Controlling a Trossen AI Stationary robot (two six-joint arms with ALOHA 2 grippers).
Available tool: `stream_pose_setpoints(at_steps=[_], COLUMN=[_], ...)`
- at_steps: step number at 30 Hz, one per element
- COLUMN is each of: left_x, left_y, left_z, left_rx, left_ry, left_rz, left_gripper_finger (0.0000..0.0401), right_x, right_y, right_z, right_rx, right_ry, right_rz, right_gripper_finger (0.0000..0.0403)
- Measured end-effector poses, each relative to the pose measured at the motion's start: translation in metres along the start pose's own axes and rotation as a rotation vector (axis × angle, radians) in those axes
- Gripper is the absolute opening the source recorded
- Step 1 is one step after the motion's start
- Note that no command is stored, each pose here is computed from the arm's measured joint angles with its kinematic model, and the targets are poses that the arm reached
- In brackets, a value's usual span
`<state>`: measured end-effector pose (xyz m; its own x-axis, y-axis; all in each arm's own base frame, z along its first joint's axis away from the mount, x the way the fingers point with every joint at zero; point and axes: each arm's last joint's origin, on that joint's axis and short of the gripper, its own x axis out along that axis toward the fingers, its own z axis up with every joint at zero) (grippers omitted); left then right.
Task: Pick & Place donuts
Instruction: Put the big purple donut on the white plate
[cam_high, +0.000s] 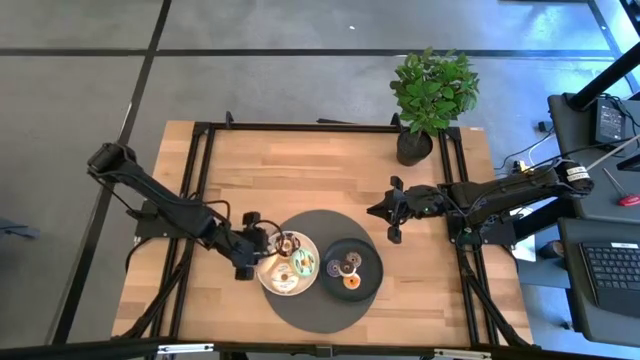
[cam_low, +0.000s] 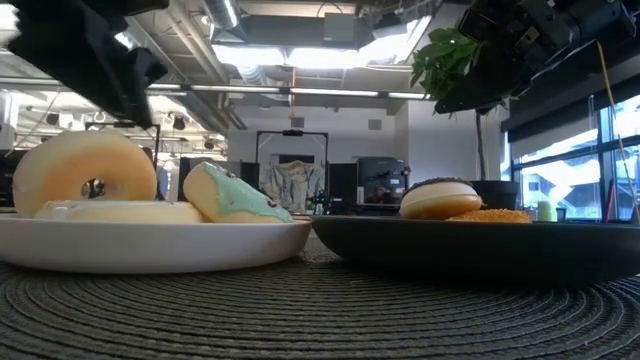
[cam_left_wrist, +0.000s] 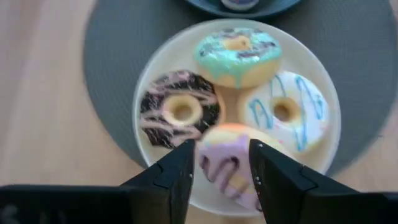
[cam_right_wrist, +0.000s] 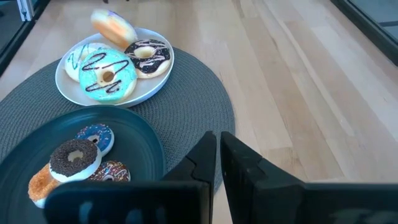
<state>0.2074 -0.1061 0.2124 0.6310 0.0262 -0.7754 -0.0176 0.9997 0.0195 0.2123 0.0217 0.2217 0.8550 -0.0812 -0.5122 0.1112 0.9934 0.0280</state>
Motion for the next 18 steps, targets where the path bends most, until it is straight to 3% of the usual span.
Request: stream_pose_setpoints(at_steps=[4, 7, 15, 18], left_x=[-0.004, -0.006, 0.003, 0.01], left_y=[0.001, -0.002, -0.013, -0.018], left_z=[-0.006, -0.012, -0.017, -0.014], left_rx=[-0.088, -0.079, -0.151, -0.179], left_ry=[0.079, 0.138, 0.213, 0.184], left_rz=[-0.056, -0.086, -0.137, -0.156], left_gripper_finger=[0.0149, 0.0147, 0.0148, 0.0147], right_x=[0.0, 0.0, 0.0, 0.0], right_y=[0.0, 0.0, 0.0, 0.0], right_z=[0.0, 0.0, 0.0, 0.0], right_rx=[-0.003, -0.003, -0.002, -0.003], right_ry=[0.0, 0.0, 0.0, 0.0], right_rz=[0.0, 0.0, 0.0, 0.0], right_gripper_finger=[0.0028, 0.0028, 0.0028, 0.0028])
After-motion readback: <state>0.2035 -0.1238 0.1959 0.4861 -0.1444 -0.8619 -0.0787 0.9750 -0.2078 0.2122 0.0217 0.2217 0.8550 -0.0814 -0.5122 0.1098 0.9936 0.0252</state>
